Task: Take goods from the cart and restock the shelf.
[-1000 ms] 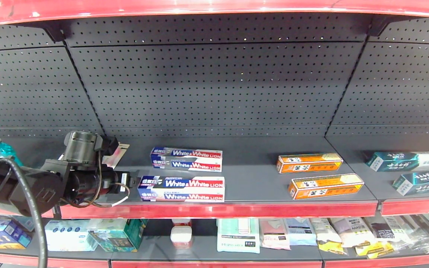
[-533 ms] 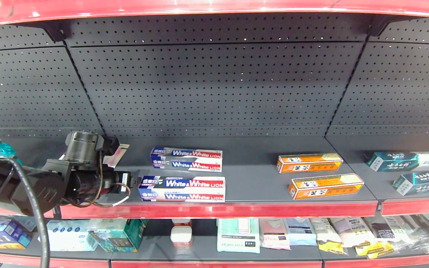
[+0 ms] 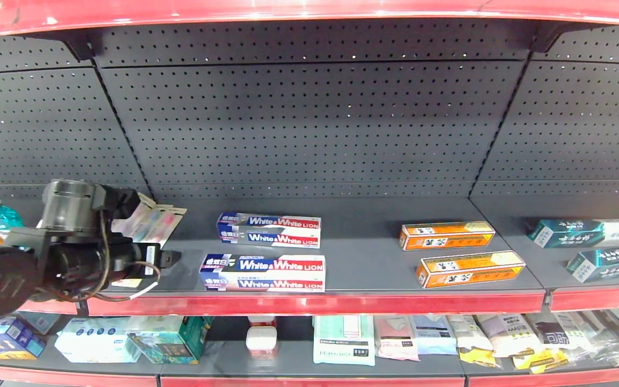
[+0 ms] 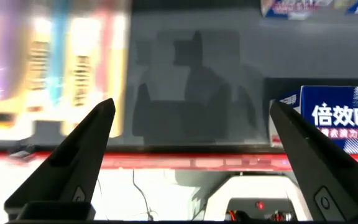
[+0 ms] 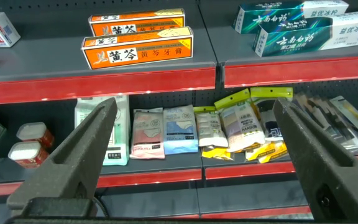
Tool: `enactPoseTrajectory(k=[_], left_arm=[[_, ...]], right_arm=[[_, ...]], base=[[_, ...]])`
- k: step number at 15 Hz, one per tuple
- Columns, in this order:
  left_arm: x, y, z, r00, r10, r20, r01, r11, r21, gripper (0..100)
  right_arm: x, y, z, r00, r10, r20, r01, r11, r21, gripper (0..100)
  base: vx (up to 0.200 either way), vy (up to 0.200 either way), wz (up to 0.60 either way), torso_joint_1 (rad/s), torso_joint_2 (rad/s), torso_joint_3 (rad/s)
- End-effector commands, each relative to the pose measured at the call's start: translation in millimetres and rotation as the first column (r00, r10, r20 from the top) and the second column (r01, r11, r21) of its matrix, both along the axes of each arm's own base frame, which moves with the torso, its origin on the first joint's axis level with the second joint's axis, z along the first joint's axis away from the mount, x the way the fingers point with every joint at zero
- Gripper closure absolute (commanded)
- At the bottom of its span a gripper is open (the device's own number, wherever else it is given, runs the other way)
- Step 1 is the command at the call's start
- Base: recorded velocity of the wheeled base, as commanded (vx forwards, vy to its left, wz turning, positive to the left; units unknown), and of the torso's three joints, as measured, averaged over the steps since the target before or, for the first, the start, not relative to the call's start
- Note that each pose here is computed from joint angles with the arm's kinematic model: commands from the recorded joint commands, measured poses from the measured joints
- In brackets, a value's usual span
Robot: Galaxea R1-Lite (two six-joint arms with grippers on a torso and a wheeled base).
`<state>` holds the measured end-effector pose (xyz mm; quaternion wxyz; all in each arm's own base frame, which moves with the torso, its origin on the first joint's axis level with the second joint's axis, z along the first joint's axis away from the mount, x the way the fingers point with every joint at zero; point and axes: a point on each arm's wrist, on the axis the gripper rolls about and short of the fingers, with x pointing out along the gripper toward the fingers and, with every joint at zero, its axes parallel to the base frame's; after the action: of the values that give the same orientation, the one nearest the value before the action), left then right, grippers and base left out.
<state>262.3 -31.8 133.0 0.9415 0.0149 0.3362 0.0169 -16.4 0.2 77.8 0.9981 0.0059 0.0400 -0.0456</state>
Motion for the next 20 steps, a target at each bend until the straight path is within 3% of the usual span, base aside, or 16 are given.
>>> enactPoseTrajectory(k=[1,2,4,7,10,12,13,16,18,19,20], left_arm=[[-63.9,16.6,32.9,0.995,0.023,0.096,-0.024,1.000,0.001,0],[-112.6,20.4,35.9,0.989,-0.005,0.146,0.006,1.000,-0.009,0],[-165.0,25.2,28.0,0.979,-0.005,0.203,0.008,1.000,-0.015,0],[-205.8,31.3,-3.8,0.958,0.038,0.284,-0.033,0.999,-0.022,0],[-246.8,32.8,-38.5,0.906,0.009,0.423,-0.003,1.000,-0.016,0],[-266.3,32.3,-53.2,0.897,-0.012,0.441,0.018,1.000,-0.010,0],[-272.8,31.2,-54.9,0.865,-0.062,0.497,0.063,0.998,0.014,0],[-283.7,31.2,-56.8,0.779,-0.092,0.620,0.091,0.995,0.033,0],[-285.1,30.9,-57.4,0.771,-0.060,0.634,0.075,0.997,0.003,0],[-285.1,31.2,-57.4,0.772,-0.030,0.635,0.065,0.997,-0.032,0],[-285.1,31.1,-57.4,0.772,-0.029,0.635,0.063,0.997,-0.032,0]], right_arm=[[0.1,0.0,0.1,1.000,-0.001,-0.001,0.001,1.000,0.000,0],[0.1,0.0,0.1,1.000,0.000,-0.001,0.000,1.000,0.000,0],[0.1,0.0,0.1,1.000,0.000,-0.001,0.000,1.000,0.000,0],[0.0,0.0,0.1,1.000,0.000,0.001,0.000,1.000,0.000,0],[0.1,0.0,0.1,1.000,0.000,-0.001,0.000,1.000,0.000,0],[0.0,0.0,0.1,1.000,0.000,0.001,0.000,1.000,0.000,0],[0.1,0.0,0.1,1.000,0.000,-0.001,0.000,1.000,0.002,0],[0.1,0.0,-0.3,1.000,0.000,-0.001,0.000,1.000,0.000,0],[0.1,0.0,-0.3,1.000,0.000,-0.001,0.000,1.000,0.002,0],[0.0,0.0,0.1,1.000,0.000,0.001,0.000,1.000,-0.002,0],[0.0,0.0,0.1,1.000,0.000,0.001,0.000,1.000,0.001,0]], base=[[0.000,0.000,0.00,0.000,0.00,0.000],[0.000,0.000,0.00,0.000,0.00,0.000],[0.000,0.000,0.00,0.000,0.00,0.000],[0.000,0.000,0.00,0.000,0.00,0.000],[0.000,0.000,0.00,0.000,0.00,0.000],[0.000,0.000,0.00,0.000,0.00,0.000],[0.000,0.000,0.00,0.000,0.00,0.000],[0.000,0.000,0.00,0.000,0.00,0.000],[0.000,0.000,0.00,0.000,0.00,0.000],[0.000,0.000,0.00,0.000,0.00,0.000],[0.000,0.000,0.00,0.000,0.00,0.000]])
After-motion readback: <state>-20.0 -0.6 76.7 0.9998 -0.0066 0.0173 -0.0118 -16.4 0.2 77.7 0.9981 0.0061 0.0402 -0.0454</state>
